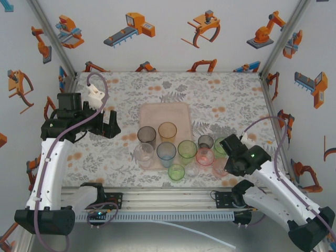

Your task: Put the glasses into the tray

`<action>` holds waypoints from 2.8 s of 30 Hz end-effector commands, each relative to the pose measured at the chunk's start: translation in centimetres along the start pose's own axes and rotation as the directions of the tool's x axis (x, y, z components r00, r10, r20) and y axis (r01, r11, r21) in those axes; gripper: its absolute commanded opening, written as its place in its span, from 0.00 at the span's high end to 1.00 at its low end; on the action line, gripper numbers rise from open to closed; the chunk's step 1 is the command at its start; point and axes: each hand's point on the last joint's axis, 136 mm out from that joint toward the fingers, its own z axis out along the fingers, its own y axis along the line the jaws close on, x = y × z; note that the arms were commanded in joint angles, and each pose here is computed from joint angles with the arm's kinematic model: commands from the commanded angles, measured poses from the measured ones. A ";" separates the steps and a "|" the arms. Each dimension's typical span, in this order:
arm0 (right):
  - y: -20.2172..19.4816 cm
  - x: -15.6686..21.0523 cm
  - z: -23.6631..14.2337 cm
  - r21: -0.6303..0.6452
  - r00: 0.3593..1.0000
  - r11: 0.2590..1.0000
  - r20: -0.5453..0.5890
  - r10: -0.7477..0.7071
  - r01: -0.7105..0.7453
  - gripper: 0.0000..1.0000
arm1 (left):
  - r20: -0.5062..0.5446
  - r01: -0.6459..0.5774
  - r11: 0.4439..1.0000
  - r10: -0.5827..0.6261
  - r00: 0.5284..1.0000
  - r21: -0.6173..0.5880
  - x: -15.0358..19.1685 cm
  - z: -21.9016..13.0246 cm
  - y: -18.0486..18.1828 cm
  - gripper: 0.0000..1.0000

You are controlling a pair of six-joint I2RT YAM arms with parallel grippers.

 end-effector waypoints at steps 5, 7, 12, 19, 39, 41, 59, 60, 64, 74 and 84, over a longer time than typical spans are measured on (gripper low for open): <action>-0.4 -1.7 -2.7 -0.010 0.998 1.000 0.063 0.028 -0.028 1.00 | 0.025 -0.042 0.999 0.041 0.999 0.017 -0.5 -0.5 -0.6 0.04; -0.4 -2.2 -3.5 -0.013 0.997 1.000 0.078 0.023 -0.022 1.00 | 0.026 -0.044 0.999 0.044 0.999 0.018 -0.5 -0.6 -0.7 0.03; 0.0 -3.8 -5.8 -0.029 0.992 1.000 0.125 -0.001 0.004 1.00 | 0.024 -0.048 0.999 0.048 0.999 0.011 -0.6 -0.8 -0.6 0.03; 1.6 -6.8 -9.1 -0.036 0.980 0.997 0.189 -0.065 0.073 1.00 | 0.029 -0.055 0.998 0.055 0.998 -0.001 -1.0 -1.4 -0.6 0.03; 13.5 -15.2 -12.5 -0.118 0.914 0.944 0.312 -0.258 0.307 1.00 | 0.020 -0.050 0.998 0.050 0.999 -0.042 -0.4 -2.6 -0.6 0.03; 15.2 -15.6 -11.9 -0.143 0.912 0.935 0.308 -0.269 0.324 1.00 | 0.020 -0.046 0.998 0.047 0.999 -0.045 -0.2 -2.6 -0.6 0.03; 23.1 -13.7 -4.4 -0.272 0.920 0.879 0.152 -0.362 0.391 1.00 | 0.006 -0.046 0.997 0.046 0.999 -0.065 0.5 -2.8 -0.4 0.03; 23.1 -13.6 -4.1 -0.273 0.919 0.878 0.145 -0.365 0.392 1.00 | 0.006 -0.046 0.997 0.047 0.999 -0.065 0.5 -2.8 -0.4 0.03; 22.9 -13.0 -2.8 -0.260 0.918 0.880 0.121 -0.378 0.397 1.00 | 0.005 -0.044 0.997 0.044 0.999 -0.065 0.5 -2.7 -0.3 0.03; 22.4 -11.7 -0.7 -0.239 0.912 0.881 0.076 -0.403 0.409 1.00 | 0.002 -0.039 0.997 0.039 0.999 -0.060 0.6 -2.5 -0.3 0.03; 22.7 -11.1 1.1 -0.228 0.902 0.875 0.056 -0.427 0.428 1.00 | 0.005 -0.041 0.997 0.041 0.999 -0.061 0.6 -2.5 -0.3 0.04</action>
